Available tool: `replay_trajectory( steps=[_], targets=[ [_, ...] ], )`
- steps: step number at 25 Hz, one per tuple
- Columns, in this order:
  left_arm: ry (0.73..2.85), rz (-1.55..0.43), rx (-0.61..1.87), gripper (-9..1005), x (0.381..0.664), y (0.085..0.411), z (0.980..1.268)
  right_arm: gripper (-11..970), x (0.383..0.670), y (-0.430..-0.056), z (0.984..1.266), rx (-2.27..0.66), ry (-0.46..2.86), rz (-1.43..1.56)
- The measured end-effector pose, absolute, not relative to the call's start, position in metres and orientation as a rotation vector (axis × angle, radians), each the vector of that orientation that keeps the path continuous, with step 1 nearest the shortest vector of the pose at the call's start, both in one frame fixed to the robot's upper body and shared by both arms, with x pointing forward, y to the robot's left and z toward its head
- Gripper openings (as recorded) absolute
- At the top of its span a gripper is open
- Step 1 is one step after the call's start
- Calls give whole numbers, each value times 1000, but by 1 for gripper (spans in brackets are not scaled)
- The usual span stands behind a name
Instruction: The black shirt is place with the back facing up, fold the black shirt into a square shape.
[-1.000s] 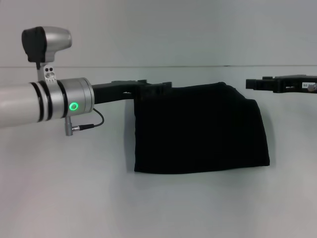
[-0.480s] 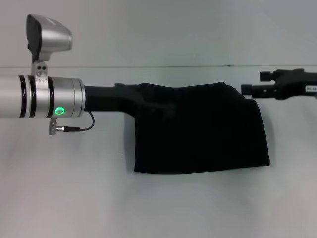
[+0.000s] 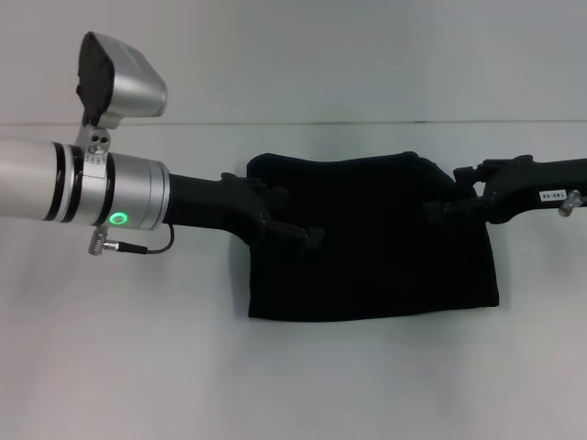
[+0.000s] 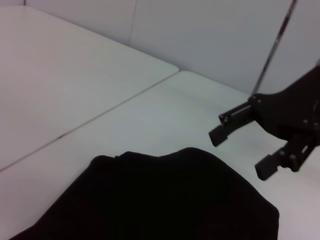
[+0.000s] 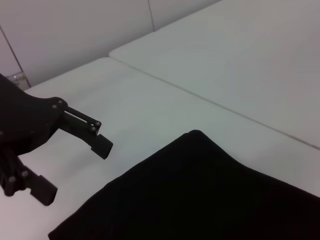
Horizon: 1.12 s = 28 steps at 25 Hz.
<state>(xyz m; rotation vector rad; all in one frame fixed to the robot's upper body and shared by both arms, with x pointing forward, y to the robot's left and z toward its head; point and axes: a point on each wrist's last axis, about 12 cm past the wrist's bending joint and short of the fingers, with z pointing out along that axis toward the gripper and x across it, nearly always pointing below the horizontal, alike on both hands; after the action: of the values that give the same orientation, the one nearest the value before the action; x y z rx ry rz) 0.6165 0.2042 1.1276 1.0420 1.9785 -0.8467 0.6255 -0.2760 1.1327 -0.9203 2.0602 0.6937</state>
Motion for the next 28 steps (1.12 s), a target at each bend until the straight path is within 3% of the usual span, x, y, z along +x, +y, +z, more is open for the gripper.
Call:
replay_trajectory(
  steps=[28],
  targets=[
    [2003, -829, 1056, 949, 609, 214, 1121, 931, 622, -281, 1129, -932, 2072, 677]
  ],
)
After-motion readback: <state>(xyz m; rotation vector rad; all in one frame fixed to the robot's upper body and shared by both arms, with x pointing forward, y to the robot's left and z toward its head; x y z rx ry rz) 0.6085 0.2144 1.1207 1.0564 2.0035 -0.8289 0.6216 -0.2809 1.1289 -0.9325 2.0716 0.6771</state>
